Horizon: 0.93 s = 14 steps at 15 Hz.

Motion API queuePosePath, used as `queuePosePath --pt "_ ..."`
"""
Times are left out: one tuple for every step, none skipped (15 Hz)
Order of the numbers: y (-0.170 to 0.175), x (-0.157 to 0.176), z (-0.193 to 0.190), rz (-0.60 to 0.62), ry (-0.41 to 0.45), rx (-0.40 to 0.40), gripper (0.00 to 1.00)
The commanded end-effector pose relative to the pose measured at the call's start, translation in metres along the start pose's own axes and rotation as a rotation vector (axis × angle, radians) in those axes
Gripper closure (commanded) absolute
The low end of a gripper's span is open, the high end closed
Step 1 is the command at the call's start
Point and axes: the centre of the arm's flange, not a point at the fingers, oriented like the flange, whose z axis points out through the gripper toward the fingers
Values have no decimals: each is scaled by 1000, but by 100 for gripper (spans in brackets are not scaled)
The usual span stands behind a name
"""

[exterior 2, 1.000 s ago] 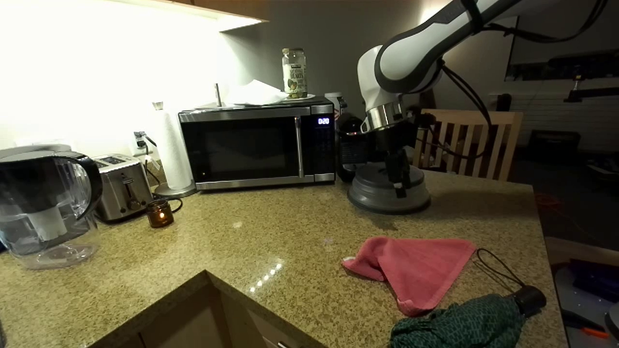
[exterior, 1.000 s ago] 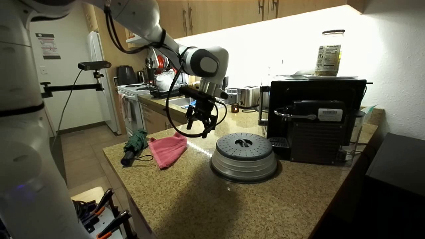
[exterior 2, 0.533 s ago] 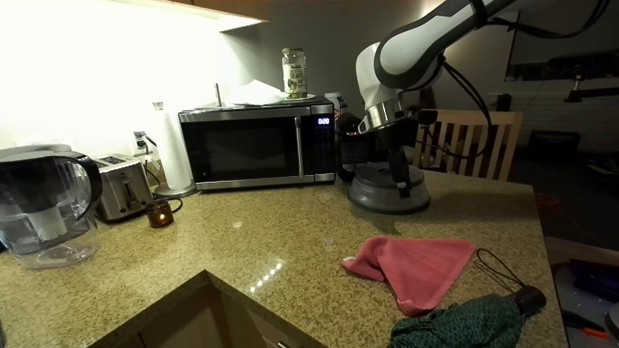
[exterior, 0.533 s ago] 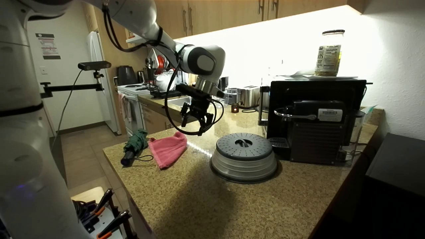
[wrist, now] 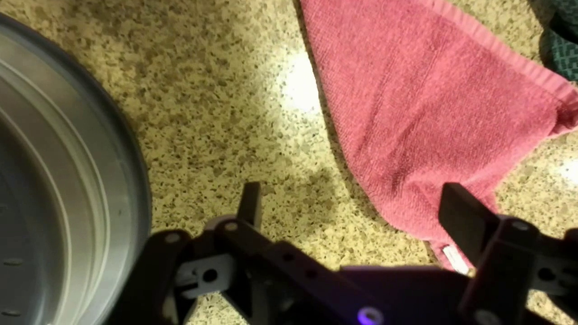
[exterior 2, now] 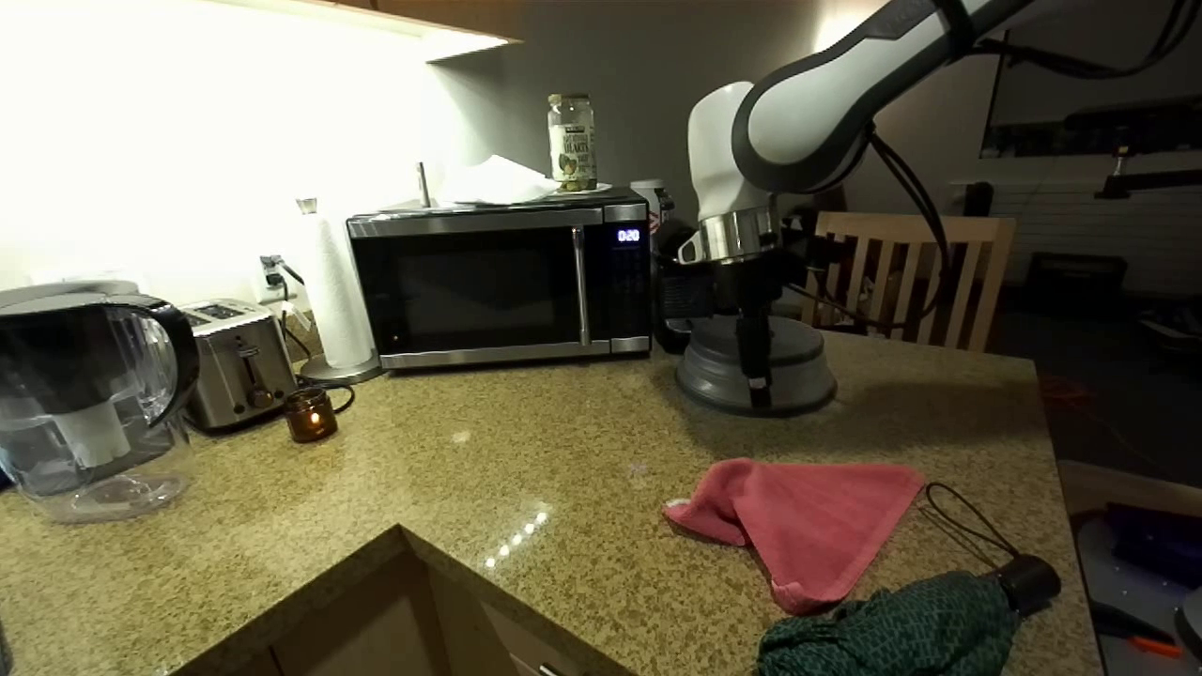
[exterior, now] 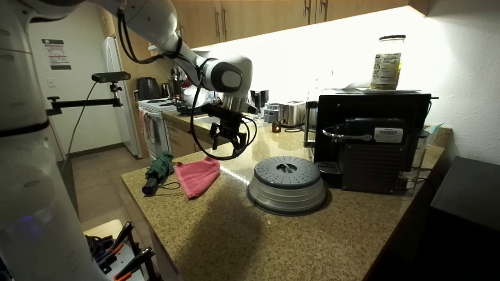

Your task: Pick up the pink cloth and put it on the left side of the counter

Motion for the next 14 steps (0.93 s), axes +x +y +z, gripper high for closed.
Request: queuePosePath --pt "-13 -16 6 13 56 2 0" --pt "-16 -19 6 15 60 5 0" --pt "-19 -22 5 17 68 8 0" --pt "-22 -27 3 16 69 19 0" --pt "-25 -32 1 19 80 16 0" --pt "-29 -36 -2 21 83 21 0" --pt "-32 -39 -2 24 87 17 0" --pt "-37 -39 -2 28 91 1 0" --pt "-43 -41 -1 27 94 -12 0" --pt "-49 -40 0 28 95 -23 0" --pt "-54 -40 1 27 97 -30 0" --pt "-61 -39 3 22 100 -33 0" --pt "-67 -38 5 18 107 -39 0" --pt "-75 -34 9 5 110 -47 0"
